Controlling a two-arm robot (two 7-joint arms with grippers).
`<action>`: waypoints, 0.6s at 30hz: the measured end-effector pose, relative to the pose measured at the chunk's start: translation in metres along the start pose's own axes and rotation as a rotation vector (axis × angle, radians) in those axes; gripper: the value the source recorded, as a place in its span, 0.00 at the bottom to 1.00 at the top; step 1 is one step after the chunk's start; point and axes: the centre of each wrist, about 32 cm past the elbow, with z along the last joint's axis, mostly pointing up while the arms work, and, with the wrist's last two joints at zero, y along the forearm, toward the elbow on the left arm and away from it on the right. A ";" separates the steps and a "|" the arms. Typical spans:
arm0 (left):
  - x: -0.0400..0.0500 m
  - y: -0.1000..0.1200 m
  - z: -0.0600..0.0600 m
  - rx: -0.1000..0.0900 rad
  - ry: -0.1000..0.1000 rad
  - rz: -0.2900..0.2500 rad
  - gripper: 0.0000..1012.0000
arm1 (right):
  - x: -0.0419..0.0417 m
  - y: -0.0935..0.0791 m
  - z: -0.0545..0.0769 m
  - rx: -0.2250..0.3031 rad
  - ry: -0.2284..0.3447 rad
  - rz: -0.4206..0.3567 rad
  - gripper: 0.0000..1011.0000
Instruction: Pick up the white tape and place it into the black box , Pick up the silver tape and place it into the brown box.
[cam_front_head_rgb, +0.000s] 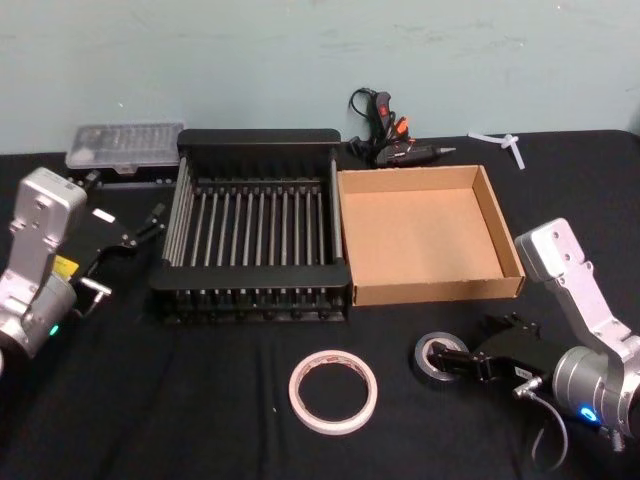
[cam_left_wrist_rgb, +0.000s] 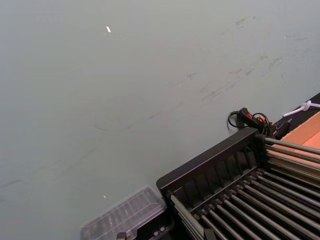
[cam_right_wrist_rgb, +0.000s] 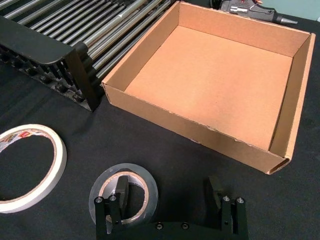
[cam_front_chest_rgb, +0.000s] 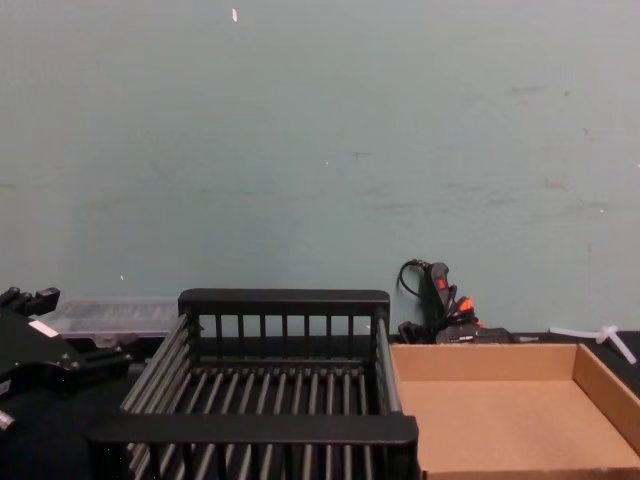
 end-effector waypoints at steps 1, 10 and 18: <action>0.0000 0.000 0.000 0.000 0.000 0.000 0.99 | 0.0000 0.000 0.000 0.000 0.000 0.000 0.99; 0.0000 0.000 0.000 0.000 0.000 0.000 0.99 | 0.0000 0.000 0.000 0.000 0.003 0.000 0.95; 0.0000 0.000 0.000 0.000 0.000 0.000 0.99 | -0.0002 0.000 0.000 0.001 0.004 0.000 0.75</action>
